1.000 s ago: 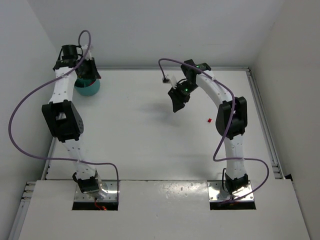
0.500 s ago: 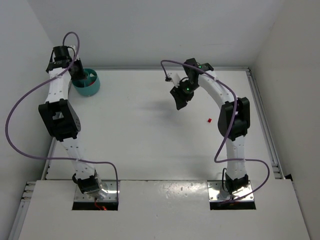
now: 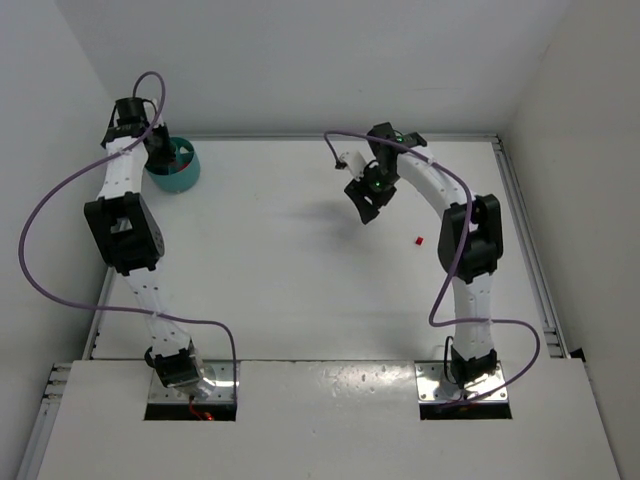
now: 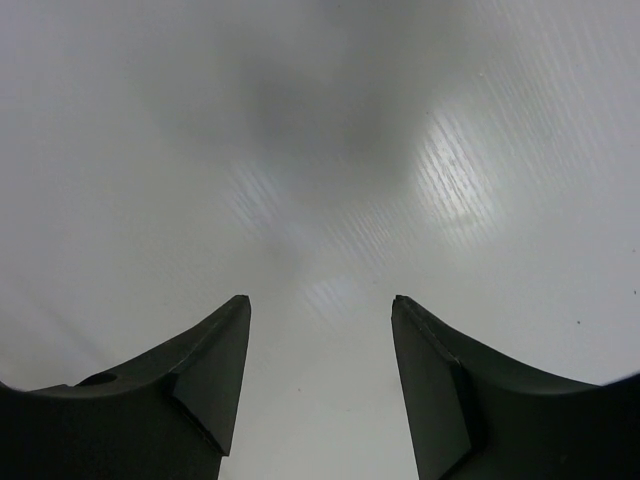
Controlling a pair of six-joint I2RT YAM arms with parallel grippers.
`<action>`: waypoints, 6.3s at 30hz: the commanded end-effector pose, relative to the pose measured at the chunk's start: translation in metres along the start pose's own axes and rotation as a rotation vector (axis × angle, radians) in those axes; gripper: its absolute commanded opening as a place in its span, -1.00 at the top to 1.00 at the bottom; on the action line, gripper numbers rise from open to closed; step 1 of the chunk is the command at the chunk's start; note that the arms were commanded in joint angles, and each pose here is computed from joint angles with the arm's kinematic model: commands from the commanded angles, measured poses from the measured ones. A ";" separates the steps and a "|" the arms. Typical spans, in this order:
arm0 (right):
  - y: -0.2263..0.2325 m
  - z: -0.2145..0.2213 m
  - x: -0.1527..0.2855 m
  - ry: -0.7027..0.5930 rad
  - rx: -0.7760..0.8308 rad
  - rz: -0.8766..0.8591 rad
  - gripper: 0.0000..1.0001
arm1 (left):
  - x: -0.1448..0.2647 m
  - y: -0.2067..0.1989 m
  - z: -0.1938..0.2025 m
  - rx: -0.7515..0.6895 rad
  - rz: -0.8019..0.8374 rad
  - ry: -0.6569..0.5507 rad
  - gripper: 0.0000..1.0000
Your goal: Sort the legos into containers by color
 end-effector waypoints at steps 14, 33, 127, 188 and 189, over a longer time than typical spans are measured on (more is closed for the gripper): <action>-0.038 0.067 0.050 0.035 -0.145 0.201 -0.19 | 0.043 -0.028 -0.056 -0.094 0.105 -0.218 0.04; -0.072 0.117 0.037 0.111 -0.180 0.175 0.01 | 0.100 -0.144 -0.039 -0.310 0.346 -0.335 0.04; 0.084 -0.073 0.069 -0.421 0.066 -0.708 1.00 | 0.164 -0.335 0.091 -0.383 1.475 -0.119 0.08; 0.102 -0.074 0.064 -0.390 0.145 -0.696 1.00 | 0.181 -0.351 0.114 -0.488 1.607 -0.114 0.30; 0.102 -0.074 0.064 -0.390 0.145 -0.696 1.00 | 0.180 -0.350 0.117 -0.484 1.606 -0.105 0.41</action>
Point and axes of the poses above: each gripper's point midway between its finger pads, its own x axis back along the fingers, its own y axis along the line the jaws close on, z = x × y, the point moved 5 cm from there along x, back along the fingers, and after that the axes turned 9 degrees about -x, right-handed, at the moved point
